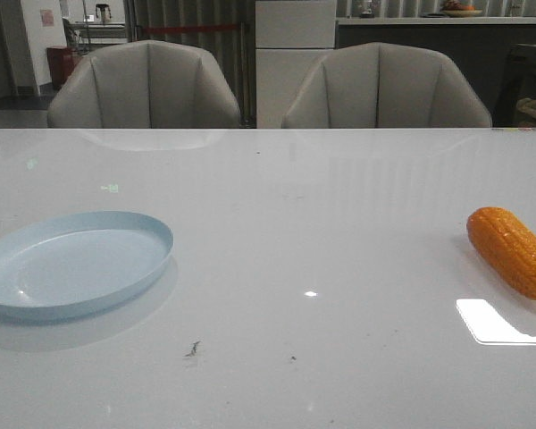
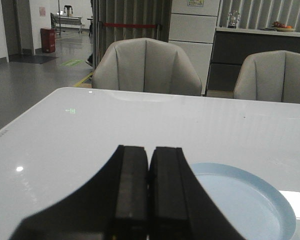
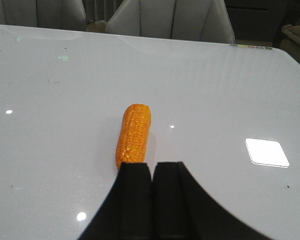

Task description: Place corn on plate with both arms

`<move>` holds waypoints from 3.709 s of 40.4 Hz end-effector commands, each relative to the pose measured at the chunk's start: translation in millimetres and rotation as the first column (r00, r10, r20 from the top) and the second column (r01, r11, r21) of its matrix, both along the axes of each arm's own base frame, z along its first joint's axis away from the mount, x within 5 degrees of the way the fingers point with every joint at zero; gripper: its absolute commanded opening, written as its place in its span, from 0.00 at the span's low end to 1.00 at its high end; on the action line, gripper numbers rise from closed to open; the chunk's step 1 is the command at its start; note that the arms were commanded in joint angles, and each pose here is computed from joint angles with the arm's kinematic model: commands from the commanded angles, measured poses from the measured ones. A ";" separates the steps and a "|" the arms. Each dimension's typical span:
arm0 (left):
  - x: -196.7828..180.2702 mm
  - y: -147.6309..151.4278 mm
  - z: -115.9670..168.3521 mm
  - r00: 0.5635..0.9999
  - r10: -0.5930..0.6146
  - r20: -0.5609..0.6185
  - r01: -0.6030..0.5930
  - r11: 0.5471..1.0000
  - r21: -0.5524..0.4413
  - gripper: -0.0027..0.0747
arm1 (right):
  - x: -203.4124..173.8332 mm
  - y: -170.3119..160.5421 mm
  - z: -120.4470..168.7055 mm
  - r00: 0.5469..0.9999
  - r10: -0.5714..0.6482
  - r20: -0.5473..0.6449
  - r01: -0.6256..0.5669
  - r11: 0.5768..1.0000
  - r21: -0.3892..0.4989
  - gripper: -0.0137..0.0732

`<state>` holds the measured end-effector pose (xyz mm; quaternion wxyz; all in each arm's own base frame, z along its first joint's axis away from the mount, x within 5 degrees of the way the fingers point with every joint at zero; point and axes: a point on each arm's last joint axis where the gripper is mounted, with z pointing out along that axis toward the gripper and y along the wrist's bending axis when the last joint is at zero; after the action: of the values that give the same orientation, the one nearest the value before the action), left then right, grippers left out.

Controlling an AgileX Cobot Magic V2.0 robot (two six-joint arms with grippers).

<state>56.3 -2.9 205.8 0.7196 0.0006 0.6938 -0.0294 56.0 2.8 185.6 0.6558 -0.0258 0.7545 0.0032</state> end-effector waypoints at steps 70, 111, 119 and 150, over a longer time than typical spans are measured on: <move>2.3 0.6 154.4 0.973 0.013 0.232 -0.042 0.992 0.120 0.16 | -8.8 0.2 181.4 0.957 -0.009 0.291 -0.016 0.997 0.081 0.19; 162.8 -8.6 72.8 0.818 -0.042 -0.574 0.067 0.998 0.022 0.64 | 123.0 2.7 114.8 0.960 -0.010 -0.279 0.033 0.996 0.079 0.66; 208.6 -13.5 80.9 0.732 -0.080 -0.677 0.098 0.995 -0.012 0.64 | 123.0 2.7 114.8 0.960 -0.010 -0.279 0.033 0.996 0.080 0.66; 331.2 -24.0 -7.8 0.304 -0.150 -0.941 0.156 0.982 -0.106 0.64 | 123.0 2.7 114.7 0.960 -0.010 -0.280 0.033 0.996 0.080 0.66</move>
<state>381.2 -26.8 177.6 0.1319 0.0620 0.9856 -0.0852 173.9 6.4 282.0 0.4948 0.0051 0.8684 0.0307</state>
